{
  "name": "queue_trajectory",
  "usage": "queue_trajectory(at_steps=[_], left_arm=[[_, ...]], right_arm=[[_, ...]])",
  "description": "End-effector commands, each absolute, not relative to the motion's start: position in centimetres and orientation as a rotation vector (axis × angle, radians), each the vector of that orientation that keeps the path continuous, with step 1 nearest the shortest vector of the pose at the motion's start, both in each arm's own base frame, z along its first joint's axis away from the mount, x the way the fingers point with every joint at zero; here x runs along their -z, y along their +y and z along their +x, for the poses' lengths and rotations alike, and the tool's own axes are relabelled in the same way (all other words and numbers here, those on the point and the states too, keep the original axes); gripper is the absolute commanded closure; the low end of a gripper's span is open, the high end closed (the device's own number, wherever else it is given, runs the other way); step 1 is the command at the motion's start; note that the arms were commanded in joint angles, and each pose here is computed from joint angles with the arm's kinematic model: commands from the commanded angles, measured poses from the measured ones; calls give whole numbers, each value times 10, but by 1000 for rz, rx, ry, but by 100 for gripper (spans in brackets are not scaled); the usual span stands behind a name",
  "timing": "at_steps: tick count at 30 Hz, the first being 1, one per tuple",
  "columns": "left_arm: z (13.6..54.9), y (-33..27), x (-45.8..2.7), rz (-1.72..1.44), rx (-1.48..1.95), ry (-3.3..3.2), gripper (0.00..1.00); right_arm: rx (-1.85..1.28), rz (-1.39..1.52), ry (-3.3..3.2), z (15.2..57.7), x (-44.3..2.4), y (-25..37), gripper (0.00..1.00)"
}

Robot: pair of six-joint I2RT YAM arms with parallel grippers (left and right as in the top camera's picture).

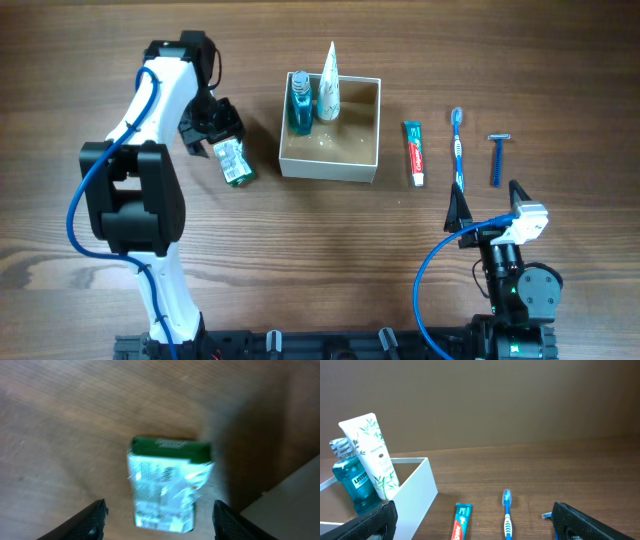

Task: Pack container
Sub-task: 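Lower the left gripper and close it on the Dettol soap bar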

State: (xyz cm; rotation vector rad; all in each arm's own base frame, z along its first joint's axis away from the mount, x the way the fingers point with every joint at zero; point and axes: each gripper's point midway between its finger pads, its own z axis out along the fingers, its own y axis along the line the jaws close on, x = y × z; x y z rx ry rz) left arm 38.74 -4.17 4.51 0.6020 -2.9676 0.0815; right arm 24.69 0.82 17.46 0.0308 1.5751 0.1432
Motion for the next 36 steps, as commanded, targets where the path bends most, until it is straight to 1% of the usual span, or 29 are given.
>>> queue_trajectory(at_steps=[1, 7, 13, 21, 25, 32, 36], left_arm=[[389, -54, -39, 530, -122, -2978, 33], [388, -57, -39, 525, -120, -2976, 33], [385, -56, -39, 523, -115, -2967, 31], [366, -54, -26, 517, -82, -2905, 28], [361, -54, -21, 516, -76, -2891, 28], [368, -54, -14, 518, -92, -2926, 30], [361, -54, -5, 518, -85, -2912, 30]], right_arm=[[-144, 24, 1572, 247, -175, 9, 0], [-144, 24, 1572, 247, -175, 9, 0], [-144, 24, 1572, 247, -175, 9, 0], [-144, 24, 1572, 247, -175, 9, 0], [-144, 24, 1572, 247, -175, 9, 0], [-144, 24, 1572, 247, -175, 9, 0], [-144, 24, 1572, 247, -175, 9, 0]])
